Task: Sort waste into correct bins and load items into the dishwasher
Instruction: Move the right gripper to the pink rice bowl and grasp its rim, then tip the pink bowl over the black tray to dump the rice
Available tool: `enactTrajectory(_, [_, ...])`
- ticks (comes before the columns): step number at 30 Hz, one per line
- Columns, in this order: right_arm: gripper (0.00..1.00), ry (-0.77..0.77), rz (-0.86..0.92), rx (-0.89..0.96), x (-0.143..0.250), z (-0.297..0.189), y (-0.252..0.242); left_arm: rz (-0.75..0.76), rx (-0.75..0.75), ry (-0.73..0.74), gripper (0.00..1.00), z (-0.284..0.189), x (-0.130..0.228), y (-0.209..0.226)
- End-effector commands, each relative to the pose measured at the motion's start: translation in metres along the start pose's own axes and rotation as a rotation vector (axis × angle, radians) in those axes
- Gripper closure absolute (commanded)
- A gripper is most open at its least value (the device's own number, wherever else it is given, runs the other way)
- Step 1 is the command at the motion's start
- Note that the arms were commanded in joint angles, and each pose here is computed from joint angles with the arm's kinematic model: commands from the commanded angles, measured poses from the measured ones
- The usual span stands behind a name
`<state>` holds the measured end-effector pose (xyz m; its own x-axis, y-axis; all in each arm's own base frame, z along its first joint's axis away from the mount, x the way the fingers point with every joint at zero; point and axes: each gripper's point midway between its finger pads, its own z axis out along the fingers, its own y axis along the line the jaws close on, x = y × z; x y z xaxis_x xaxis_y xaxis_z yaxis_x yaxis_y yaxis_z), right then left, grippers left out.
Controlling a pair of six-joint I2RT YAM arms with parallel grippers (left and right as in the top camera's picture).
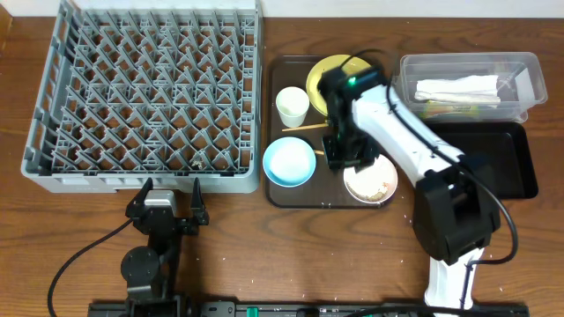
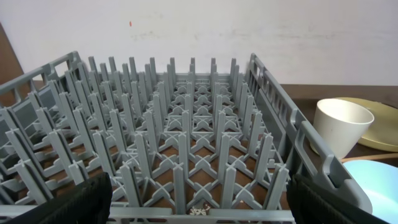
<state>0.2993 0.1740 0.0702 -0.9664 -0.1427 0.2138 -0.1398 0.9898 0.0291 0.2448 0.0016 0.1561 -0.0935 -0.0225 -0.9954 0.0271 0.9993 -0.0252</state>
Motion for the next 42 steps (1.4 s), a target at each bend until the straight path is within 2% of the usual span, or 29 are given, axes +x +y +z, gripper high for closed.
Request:
enactTrajectory(1, [0.55, -0.006, 0.036, 0.091, 0.009, 0.013, -0.004, 0.001, 0.006, 0.04, 0.09, 0.001, 0.014, -0.001])
enactTrajectory(6, [0.59, 0.0, 0.044, 0.098, 0.013, 0.037, -0.003, 0.001, 0.006, 0.04, 0.09, 0.001, 0.014, -0.001])
enactTrajectory(10, [0.74, -0.029, 0.027, 0.099, 0.008, 0.049, -0.002, 0.001, 0.006, 0.04, 0.09, 0.001, 0.014, -0.001])
enactTrajectory(14, [0.98, -0.079, 0.012, 0.145, 0.0, 0.051, -0.005, 0.001, 0.006, 0.04, 0.09, 0.001, 0.014, -0.001])
enactTrajectory(27, [0.99, -0.1, -0.076, 0.176, 0.0, 0.049, 0.001, 0.001, 0.006, 0.04, 0.09, 0.001, 0.014, -0.001])
enactTrajectory(33, [0.99, -0.114, -0.206, -0.036, 0.009, 0.021, 0.027, 0.001, 0.006, 0.041, 0.09, 0.001, 0.014, -0.001])
enactTrajectory(42, [0.99, -0.264, -0.223, -0.251, 0.015, -0.049, 0.021, 0.001, 0.006, 0.04, 0.09, 0.001, 0.014, -0.001])
